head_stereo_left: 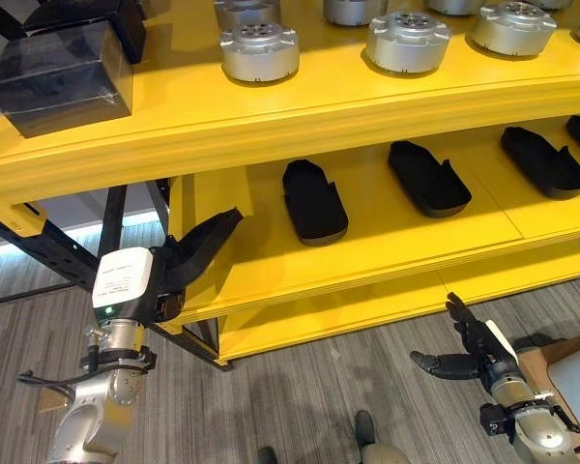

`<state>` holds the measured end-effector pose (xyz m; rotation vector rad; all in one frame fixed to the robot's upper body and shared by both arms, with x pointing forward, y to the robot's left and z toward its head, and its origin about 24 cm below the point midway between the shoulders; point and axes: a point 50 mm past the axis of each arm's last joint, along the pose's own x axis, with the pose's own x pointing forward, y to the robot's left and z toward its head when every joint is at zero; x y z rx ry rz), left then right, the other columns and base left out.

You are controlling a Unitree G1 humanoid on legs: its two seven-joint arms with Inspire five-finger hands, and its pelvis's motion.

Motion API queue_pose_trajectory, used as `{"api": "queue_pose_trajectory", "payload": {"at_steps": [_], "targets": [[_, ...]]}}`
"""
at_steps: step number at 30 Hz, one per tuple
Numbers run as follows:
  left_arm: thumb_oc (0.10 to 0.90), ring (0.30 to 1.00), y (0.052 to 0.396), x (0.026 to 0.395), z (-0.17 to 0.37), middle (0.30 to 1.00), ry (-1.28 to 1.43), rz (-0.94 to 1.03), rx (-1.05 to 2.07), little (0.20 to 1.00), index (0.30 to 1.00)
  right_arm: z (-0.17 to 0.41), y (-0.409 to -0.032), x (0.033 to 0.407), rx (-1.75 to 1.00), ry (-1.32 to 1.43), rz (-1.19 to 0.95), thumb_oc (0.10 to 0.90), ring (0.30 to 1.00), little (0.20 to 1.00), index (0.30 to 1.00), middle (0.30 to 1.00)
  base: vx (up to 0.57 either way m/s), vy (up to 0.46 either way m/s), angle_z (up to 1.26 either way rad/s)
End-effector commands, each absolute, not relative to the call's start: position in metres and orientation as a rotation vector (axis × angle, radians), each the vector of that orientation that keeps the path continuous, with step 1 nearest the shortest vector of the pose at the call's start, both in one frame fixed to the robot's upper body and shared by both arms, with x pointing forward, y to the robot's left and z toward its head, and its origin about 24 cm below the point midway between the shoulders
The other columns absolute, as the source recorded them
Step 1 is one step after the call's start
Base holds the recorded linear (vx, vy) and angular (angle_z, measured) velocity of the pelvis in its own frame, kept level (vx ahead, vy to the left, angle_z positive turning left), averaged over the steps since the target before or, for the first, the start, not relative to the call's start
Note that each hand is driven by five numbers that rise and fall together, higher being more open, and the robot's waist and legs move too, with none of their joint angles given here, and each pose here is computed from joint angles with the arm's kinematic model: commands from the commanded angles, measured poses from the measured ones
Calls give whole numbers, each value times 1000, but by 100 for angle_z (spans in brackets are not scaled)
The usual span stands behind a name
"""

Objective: Move parts from the plastic box to the shelf.

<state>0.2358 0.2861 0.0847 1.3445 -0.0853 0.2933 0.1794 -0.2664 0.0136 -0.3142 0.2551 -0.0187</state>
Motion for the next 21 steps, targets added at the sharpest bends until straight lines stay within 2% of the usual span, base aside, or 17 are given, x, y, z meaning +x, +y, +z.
{"api": "queue_pose_trajectory", "payload": {"at_steps": [1,21], "targets": [[400,300,302,260,151,300,-322,573,1370,300,300,68,-250,207,-362,-45,23,900,1000,1000,1000,1000,-33,-10,-8],[400,300,313,300,152,300,-205,647,1351,300,300,72,-243,209,-379,-64,69,900,1000,1000,1000,1000,-10,-5,-2]]}}
